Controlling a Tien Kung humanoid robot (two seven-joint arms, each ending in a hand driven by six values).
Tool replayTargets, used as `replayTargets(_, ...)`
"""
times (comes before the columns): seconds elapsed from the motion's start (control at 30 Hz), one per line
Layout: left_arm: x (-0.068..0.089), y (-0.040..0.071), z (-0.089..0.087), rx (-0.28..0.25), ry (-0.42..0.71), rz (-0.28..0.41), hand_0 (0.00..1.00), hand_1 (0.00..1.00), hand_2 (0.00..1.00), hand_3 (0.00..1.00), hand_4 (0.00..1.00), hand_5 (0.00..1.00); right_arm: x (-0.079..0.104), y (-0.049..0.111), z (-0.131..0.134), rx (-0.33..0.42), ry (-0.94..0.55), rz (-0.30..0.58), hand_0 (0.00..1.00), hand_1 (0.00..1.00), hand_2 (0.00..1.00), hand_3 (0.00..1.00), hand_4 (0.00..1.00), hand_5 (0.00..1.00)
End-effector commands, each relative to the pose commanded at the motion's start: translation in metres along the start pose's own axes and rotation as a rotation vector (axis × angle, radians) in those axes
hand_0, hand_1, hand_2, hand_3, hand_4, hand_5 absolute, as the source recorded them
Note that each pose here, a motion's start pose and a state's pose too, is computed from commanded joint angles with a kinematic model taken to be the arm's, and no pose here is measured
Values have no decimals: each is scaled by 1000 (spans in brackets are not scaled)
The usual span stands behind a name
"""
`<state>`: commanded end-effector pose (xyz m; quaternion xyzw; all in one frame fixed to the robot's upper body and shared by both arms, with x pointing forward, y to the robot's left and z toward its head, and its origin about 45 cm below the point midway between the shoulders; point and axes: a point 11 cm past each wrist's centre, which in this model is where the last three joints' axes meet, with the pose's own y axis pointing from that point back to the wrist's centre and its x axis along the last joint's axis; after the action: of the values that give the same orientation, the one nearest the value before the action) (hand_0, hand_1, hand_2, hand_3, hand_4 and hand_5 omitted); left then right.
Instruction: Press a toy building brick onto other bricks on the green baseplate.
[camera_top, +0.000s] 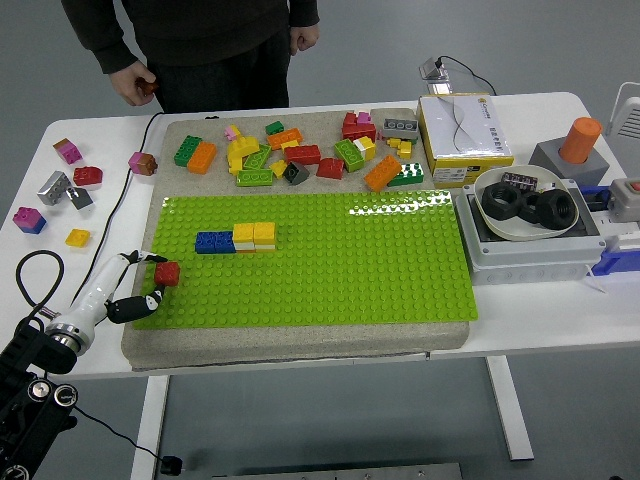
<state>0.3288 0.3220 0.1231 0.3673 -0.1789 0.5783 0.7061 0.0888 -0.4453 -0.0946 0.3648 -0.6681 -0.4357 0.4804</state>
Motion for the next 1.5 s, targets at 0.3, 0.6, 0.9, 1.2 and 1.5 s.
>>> replayTargets(0.3,6,-6,9,-22,34,21,997,930,881,489,535,2,0,0,-2,4,-2,1,580,575,636,644,644,772)
replayTargets(0.6,7,-19,26,-59,56,22,996,928,880,488,534,2,0,0,-2,4,-7,0,580,575,636,644,638,773)
replayTargets(0.9,-2,-38,43,-84,95,25,995,924,885,486,530,2,0,0,-4,7,-8,1,580,575,636,643,640,773)
replayTargets(1.2,-13,-50,64,-108,119,19,995,922,886,487,524,2,-2,0,-3,5,-8,-5,580,575,636,644,640,773)
replayTargets(1.5,-22,-55,59,-86,127,3,995,923,887,488,519,2,-1,0,-3,4,-9,-4,577,575,636,644,642,773)
